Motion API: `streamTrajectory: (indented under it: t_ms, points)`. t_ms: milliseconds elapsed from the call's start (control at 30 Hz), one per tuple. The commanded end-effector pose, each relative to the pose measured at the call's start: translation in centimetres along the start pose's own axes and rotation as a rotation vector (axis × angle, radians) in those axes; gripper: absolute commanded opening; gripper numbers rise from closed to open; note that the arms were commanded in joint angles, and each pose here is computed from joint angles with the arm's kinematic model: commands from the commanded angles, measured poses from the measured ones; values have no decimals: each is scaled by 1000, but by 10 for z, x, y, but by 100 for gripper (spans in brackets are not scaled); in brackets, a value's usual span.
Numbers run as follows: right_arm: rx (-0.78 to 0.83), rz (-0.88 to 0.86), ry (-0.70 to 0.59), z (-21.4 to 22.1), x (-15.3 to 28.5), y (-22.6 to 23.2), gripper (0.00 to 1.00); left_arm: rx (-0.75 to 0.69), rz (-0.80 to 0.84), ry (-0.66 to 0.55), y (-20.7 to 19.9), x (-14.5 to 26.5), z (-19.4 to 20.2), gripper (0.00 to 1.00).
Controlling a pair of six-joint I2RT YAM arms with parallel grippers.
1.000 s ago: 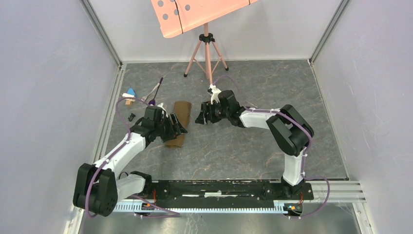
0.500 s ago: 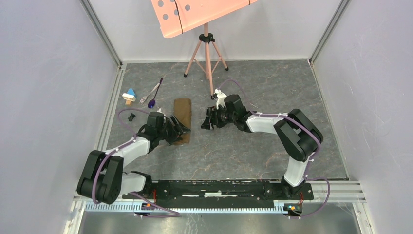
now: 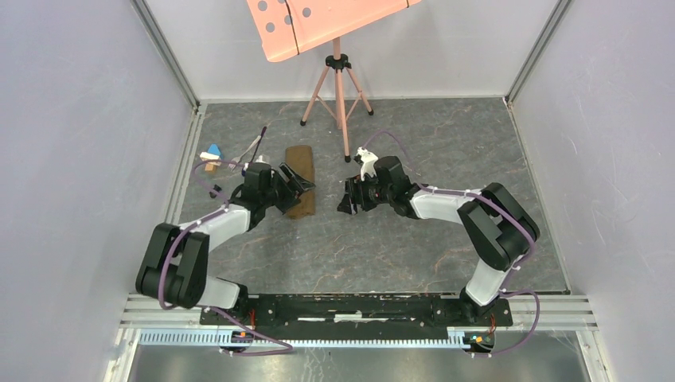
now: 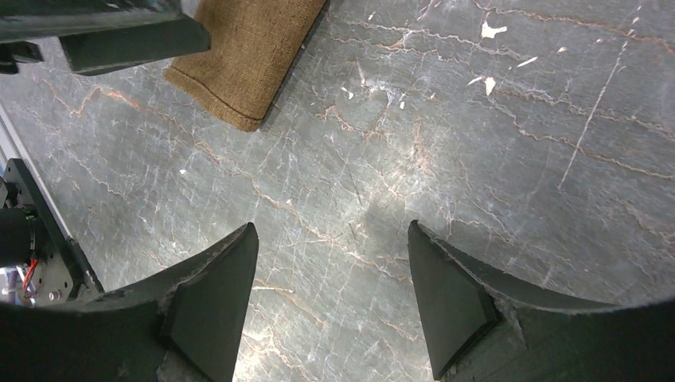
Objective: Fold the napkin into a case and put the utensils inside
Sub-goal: Move the smaller rectangle-folded napkin to the center of the board.
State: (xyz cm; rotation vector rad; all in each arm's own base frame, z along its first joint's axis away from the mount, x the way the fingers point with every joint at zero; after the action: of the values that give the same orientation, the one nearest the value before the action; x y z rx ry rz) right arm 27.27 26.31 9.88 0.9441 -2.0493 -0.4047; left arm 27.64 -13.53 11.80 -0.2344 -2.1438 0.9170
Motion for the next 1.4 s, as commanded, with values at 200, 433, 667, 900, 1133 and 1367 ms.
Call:
streamTrajectory:
  t_ms: [200,433,667,900,1133,1367]
  points:
    - [84,-4,-58,-8,20,6,75,-94,-138,-52,8,49,-3,88]
    - [90,-19,-63,-4,24,7,76,3,-144,2,32,33,-1,86]
    - [94,-24,-66,-3,26,8,76,86,-67,50,41,-2,8,79]
    - [90,-20,-57,-1,23,6,75,162,7,39,33,-25,6,65]
    - [88,-19,-42,-1,18,4,76,144,-108,-1,54,-21,7,62]
    - [82,-28,-36,-1,16,4,76,51,-175,171,68,-37,5,46]
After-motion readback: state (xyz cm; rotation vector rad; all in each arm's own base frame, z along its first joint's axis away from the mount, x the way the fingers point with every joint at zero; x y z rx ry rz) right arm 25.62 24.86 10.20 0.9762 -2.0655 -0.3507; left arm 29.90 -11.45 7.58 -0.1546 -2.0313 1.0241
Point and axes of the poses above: each gripper's point midway between its finger pads, its own x axis back along the fingers, its own y axis along the line the jaws close on, z = x × y, the point moved 8 cm from there along x, back along the fingers, and after that the axes turned 8 degrees about -x, right-handed, at the moved point
